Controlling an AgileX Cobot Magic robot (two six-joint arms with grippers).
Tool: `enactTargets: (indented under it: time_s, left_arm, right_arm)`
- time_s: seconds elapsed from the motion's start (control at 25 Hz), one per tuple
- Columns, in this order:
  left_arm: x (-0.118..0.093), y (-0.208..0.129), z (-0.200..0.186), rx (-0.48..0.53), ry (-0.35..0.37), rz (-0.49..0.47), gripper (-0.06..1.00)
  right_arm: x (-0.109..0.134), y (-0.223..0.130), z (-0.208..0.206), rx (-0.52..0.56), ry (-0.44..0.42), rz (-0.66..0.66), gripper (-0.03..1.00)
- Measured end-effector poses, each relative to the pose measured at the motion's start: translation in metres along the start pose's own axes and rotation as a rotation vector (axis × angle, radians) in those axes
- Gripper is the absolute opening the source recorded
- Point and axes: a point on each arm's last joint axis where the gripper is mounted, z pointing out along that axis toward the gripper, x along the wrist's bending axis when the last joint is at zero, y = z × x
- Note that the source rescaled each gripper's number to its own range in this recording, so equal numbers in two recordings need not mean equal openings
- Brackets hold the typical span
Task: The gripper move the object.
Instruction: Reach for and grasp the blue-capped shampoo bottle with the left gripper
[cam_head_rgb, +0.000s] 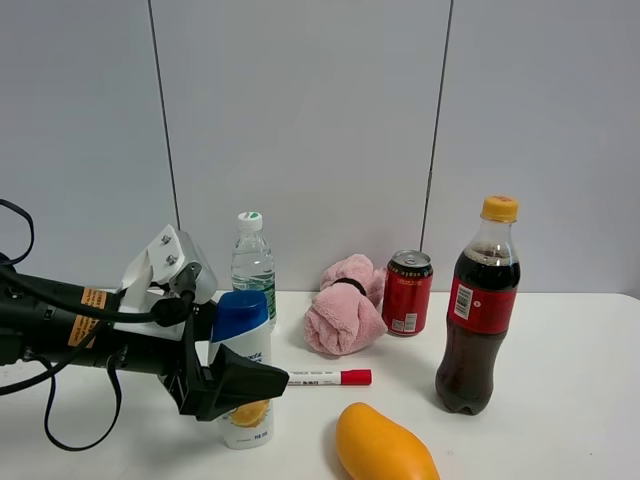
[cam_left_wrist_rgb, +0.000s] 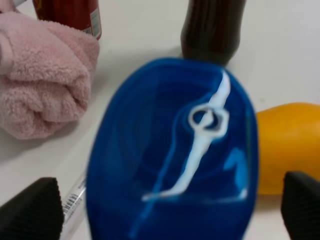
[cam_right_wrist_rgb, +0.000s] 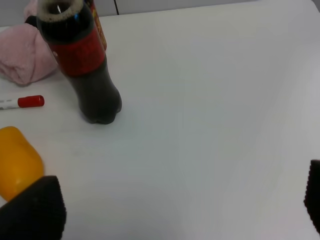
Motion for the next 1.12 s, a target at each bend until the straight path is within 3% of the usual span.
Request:
enactTargets:
  time_s: [0.56,1.0,1.12]
  left_arm:
    - [0.004,-0.016,0.007,0.033,0.008,0.016,1.00]
    - [0.011,-0.009,0.012,0.006,0.011,0.039,1.00]
    - [0.010,-0.009,0.013,0.006,0.009,0.040,0.95]
  right_arm:
    - [0.000,0.000,0.000,0.000,0.000,0.000,1.00]
    - [0.000,0.000,0.000,0.000,0.000,0.000,1.00]
    - [0.000,0.000,0.000,0.000,0.000,0.000,1.00]
